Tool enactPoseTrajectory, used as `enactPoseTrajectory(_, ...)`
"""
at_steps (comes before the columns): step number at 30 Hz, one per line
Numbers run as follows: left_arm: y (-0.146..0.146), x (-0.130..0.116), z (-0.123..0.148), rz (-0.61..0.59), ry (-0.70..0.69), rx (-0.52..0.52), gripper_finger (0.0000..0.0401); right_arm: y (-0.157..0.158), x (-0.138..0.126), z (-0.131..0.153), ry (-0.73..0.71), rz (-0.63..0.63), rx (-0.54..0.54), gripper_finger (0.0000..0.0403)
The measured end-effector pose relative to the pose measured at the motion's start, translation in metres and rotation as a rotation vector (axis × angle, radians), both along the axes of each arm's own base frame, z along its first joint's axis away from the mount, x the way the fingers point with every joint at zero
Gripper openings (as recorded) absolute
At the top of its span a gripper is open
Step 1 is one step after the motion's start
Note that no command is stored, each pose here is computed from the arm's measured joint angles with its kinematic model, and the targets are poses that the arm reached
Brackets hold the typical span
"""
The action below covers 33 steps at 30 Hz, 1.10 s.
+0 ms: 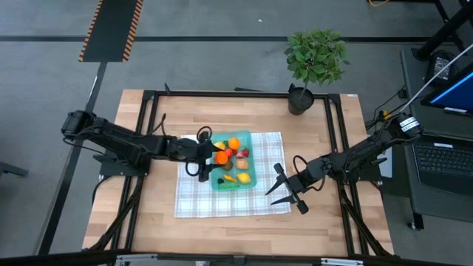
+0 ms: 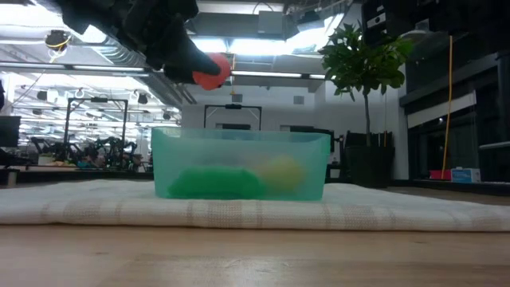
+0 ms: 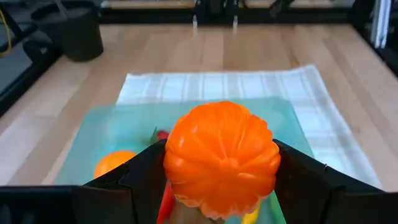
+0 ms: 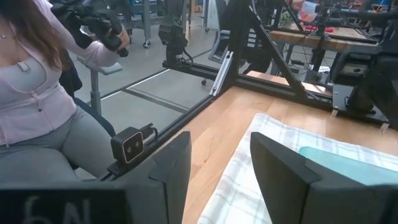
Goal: Pick and placing Produce into tupperware
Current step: Put the pumpkin into the blue bin
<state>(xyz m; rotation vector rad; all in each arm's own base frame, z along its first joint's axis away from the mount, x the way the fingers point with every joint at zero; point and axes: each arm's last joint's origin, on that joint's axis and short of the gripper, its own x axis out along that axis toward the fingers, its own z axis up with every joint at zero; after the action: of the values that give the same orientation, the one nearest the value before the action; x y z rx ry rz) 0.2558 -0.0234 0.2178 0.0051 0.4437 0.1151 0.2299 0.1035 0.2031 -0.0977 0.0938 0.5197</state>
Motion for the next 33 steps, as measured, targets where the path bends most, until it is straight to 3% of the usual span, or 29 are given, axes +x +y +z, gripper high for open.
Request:
enactPoseTrajectory(13, -0.005, 0.001, 0.025, -0.047, 0.228, -0.001, 0.0238, 0.000, 0.000, -0.001, 0.012, 0.000, -0.003, 0.0168)
enactPoseTrajectory(33, -0.005, 0.005, 0.027, -0.031, 0.273, -0.037, 0.0238, 0.000, 0.000, -0.002, 0.017, 0.000, -0.005, 0.0168)
